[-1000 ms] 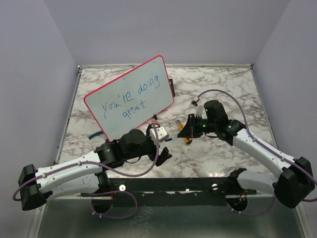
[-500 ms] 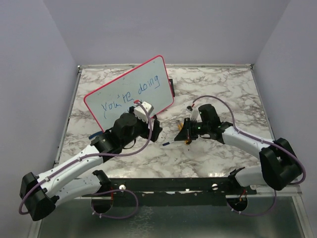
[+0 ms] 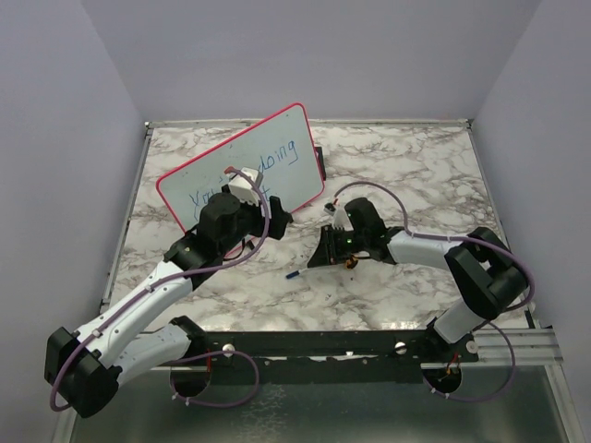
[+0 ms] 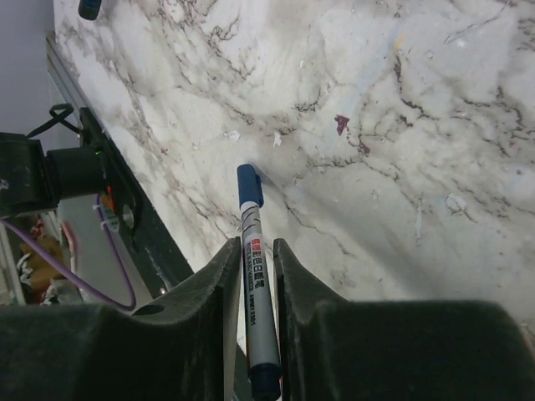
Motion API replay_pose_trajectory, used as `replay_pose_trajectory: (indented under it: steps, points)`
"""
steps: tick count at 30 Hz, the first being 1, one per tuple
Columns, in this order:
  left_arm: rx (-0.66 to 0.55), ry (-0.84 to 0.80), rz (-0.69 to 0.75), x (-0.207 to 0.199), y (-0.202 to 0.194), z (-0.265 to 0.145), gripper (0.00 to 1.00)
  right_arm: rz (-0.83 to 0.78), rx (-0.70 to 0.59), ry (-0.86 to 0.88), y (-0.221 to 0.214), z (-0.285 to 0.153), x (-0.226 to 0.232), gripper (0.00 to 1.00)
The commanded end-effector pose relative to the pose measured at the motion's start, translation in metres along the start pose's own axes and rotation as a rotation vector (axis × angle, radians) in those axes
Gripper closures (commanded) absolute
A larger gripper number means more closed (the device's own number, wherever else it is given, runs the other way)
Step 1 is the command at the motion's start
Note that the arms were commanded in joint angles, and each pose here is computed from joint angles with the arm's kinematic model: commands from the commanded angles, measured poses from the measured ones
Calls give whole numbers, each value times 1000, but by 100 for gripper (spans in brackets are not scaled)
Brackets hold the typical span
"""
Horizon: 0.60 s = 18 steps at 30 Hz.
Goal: Write a sentence on the whiteboard
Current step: Place the whiteboard marker at the center of the board.
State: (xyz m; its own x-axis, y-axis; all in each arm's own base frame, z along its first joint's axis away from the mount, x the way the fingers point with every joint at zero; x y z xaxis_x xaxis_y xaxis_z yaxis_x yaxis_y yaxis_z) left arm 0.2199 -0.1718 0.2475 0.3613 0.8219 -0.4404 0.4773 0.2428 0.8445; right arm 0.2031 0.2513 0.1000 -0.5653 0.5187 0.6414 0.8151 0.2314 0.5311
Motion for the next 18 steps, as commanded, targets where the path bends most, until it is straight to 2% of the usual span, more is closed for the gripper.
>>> replay_pose_trajectory:
  steps: [1,8,18]
  points:
    - [-34,4,-33,0,9,-1,1,-52,-40,-89,12,4,-10,71]
    - [-26,-2,-50,0,8,0,1,-100,-70,-178,21,-6,-10,40]
    - [-50,37,-78,7,14,0,1,-176,-138,-404,41,-41,-10,11]
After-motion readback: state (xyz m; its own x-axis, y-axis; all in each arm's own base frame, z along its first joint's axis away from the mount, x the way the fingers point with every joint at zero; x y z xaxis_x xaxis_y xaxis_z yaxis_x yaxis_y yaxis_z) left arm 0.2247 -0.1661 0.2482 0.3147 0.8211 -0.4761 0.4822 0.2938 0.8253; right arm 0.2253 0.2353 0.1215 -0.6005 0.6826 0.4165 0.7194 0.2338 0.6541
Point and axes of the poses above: each gripper's point midway between its finger pads, its own z axis out along the fingers, its own x axis along the line the jaws close on, y = z × x, the point moved 7 cm from there along -z, back along the fingers, and after that the axes turned 12 degrees about -z, right-handed, at the moved point
